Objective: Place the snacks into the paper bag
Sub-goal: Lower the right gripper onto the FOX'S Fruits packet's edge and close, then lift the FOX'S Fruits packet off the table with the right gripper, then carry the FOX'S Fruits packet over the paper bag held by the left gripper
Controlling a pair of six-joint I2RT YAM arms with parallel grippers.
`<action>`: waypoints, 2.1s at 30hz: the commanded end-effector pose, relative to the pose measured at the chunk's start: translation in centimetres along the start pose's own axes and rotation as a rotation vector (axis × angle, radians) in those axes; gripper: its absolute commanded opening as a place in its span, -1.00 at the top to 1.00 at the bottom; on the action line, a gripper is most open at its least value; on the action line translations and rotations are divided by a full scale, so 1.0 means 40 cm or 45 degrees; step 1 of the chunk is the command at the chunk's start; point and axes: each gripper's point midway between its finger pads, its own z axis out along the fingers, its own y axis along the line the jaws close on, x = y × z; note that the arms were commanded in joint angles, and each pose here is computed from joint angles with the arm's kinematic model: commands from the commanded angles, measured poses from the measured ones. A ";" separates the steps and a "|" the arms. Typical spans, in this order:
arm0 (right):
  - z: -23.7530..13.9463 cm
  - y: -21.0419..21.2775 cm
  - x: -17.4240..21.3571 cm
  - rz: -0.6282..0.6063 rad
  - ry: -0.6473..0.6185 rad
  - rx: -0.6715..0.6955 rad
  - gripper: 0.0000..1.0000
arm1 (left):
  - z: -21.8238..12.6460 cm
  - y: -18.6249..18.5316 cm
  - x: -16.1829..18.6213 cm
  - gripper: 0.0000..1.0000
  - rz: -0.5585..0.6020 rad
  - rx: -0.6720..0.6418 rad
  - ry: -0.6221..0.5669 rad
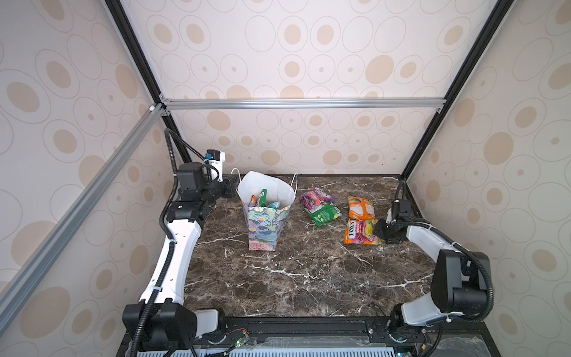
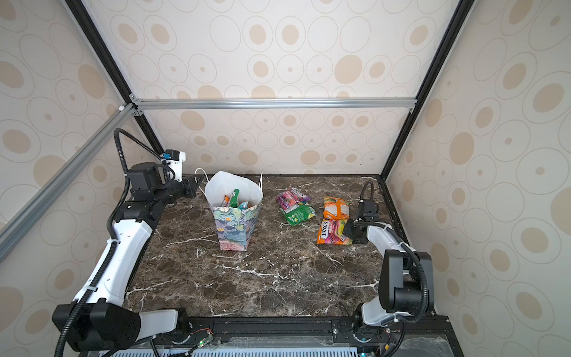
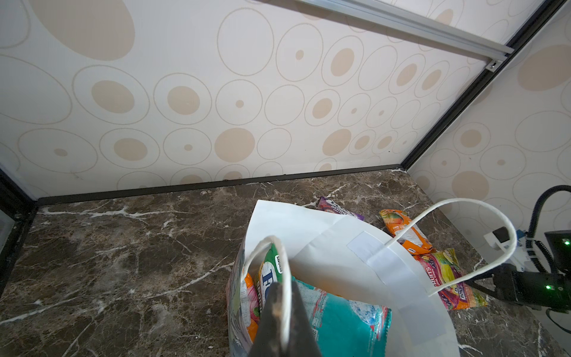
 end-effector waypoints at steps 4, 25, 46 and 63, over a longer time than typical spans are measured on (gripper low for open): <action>-0.053 0.033 -0.003 0.034 -0.045 -0.099 1.00 | -0.029 -0.027 -0.072 0.91 0.086 0.025 -0.115; -0.238 0.150 -0.056 -0.052 -0.223 -0.319 1.00 | -0.035 -0.029 -0.077 0.91 0.089 0.020 -0.126; -0.374 0.252 -0.099 -0.173 -0.346 -0.420 1.00 | -0.032 -0.027 -0.074 0.92 0.087 0.020 -0.121; -0.518 0.384 -0.160 -0.320 -0.467 -0.521 1.00 | -0.031 -0.026 -0.074 0.92 0.089 0.018 -0.121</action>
